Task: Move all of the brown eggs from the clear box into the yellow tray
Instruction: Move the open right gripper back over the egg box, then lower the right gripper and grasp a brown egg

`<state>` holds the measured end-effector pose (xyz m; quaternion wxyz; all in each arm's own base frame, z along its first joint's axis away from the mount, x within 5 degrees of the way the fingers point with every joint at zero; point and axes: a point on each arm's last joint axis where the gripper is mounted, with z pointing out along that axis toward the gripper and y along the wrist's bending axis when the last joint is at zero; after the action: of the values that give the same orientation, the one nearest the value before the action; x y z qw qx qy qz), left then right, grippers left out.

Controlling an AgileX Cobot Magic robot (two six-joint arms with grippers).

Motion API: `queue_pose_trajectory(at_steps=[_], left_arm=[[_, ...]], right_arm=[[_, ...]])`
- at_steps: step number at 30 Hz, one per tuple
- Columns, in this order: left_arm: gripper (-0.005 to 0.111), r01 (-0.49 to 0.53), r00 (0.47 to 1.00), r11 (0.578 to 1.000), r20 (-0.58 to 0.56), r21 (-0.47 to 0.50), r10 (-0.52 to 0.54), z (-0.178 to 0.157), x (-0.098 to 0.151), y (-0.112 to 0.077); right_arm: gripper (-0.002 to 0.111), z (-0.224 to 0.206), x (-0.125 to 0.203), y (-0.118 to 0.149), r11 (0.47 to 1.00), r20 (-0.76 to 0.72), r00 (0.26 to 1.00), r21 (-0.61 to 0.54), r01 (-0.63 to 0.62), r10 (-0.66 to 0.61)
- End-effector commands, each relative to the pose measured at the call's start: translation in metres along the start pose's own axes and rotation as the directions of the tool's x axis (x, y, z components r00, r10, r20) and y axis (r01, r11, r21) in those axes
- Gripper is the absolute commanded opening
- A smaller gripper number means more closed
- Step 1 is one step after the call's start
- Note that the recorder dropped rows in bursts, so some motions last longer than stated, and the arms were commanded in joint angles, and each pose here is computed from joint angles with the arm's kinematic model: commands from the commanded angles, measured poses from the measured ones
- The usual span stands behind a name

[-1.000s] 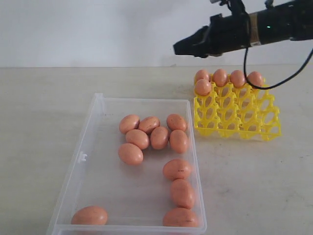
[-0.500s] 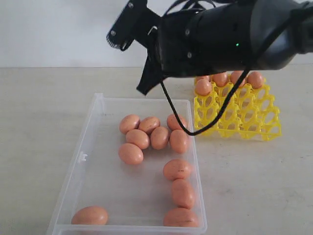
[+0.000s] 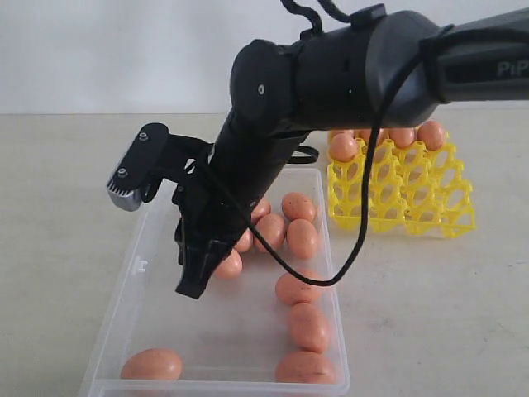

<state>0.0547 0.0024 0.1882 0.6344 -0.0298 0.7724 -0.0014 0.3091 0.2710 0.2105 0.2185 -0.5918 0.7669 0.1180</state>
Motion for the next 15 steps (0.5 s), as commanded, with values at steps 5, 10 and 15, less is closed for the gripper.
queue_pose_trajectory(at_steps=[5,10,15], left_arm=[[0.004,0.001,1.0,1.0,0.006,-0.002,-0.001,0.0,0.0,0.0],[0.004,0.001,1.0,1.0,0.006,-0.002,-0.001,0.0,0.0,0.0],[0.004,0.001,1.0,1.0,0.006,-0.002,-0.001,0.0,0.0,0.0]], right_arm=[[0.047,0.032,0.01,-0.016,0.994,-0.06,0.998,0.101,0.041,-0.035],[0.047,0.048,0.019,-0.025,0.983,-0.108,0.994,0.182,0.022,-0.003],[0.047,0.064,0.026,-0.027,0.981,-0.132,0.991,0.191,0.031,-0.006]])
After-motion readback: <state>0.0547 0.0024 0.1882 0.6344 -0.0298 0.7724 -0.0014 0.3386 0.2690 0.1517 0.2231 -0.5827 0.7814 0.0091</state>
